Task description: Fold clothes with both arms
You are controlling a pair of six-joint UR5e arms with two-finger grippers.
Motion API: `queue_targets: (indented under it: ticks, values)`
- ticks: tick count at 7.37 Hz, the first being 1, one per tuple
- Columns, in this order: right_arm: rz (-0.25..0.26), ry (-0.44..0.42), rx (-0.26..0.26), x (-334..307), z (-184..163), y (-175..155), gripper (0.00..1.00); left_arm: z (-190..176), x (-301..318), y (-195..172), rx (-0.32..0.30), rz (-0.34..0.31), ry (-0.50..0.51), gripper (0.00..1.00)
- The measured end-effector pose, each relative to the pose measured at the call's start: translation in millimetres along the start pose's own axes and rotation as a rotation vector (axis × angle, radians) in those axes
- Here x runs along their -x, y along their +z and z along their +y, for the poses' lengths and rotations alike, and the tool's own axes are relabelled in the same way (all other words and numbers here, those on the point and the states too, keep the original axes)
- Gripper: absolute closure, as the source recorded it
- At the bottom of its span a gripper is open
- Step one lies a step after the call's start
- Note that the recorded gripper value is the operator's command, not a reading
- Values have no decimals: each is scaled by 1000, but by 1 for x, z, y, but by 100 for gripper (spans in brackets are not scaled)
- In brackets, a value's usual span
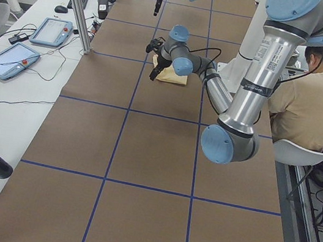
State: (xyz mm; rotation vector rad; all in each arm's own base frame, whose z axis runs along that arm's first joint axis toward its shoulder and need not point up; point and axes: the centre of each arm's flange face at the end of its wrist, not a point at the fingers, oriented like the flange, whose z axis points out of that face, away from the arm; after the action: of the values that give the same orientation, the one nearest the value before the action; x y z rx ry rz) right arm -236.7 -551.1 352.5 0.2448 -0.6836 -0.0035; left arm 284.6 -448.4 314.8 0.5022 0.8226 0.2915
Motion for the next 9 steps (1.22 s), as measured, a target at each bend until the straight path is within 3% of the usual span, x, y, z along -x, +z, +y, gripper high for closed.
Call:
queue_targets:
  ticks: [3,5,7,9]
  values:
    - [-8,-107,61,-197,59,-37,0,29,162,-73,11,-117,155,0]
    - [-1,-86,111,-318,131,-46,0,68,256,-126,20,-195,170,0]
    - [-11,-11,176,-390,211,-39,0,125,319,-123,104,-223,74,0]
    - [-13,43,199,-413,244,-36,0,156,353,-104,168,-223,5,0]
